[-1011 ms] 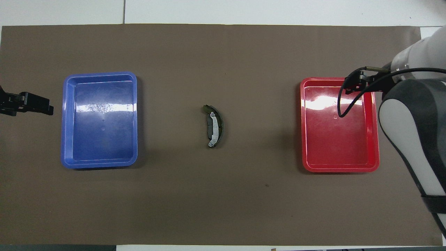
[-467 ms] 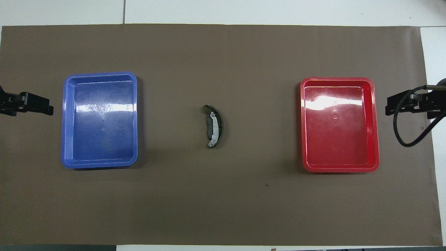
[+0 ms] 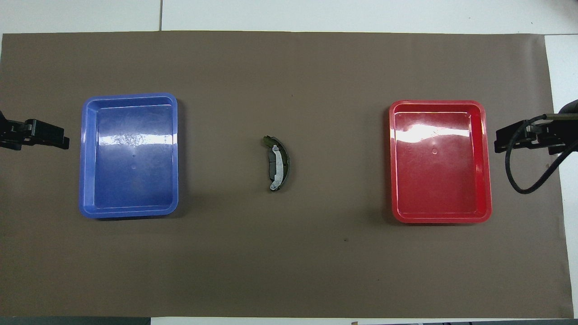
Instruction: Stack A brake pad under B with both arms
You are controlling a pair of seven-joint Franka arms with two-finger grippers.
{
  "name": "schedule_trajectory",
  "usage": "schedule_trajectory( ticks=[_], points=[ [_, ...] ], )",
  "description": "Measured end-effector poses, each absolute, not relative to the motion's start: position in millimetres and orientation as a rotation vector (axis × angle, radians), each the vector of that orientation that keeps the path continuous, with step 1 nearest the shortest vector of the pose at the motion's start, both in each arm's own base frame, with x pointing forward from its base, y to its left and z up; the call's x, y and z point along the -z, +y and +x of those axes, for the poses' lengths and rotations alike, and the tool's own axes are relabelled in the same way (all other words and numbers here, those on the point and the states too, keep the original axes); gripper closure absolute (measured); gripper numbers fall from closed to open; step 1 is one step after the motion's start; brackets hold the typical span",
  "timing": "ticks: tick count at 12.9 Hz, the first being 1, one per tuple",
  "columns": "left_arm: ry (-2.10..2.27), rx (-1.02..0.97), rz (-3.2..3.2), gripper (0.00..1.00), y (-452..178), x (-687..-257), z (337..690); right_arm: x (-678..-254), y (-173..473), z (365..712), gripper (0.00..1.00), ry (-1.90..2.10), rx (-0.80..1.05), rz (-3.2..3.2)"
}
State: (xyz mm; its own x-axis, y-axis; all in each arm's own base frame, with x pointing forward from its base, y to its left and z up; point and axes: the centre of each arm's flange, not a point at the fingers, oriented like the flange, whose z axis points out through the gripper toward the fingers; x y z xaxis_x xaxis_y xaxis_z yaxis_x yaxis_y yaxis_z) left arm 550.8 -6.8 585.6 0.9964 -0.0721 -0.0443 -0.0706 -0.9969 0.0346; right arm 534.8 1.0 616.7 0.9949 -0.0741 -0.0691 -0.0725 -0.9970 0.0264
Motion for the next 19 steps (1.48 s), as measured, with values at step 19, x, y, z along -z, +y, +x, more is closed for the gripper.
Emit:
schedule_trajectory(
  ticks=[19],
  points=[
    [-0.111,0.071,3.106,0.01,-7,-586,551,-628,-14,532,0.0,0.095,0.114,3.091]
  ],
)
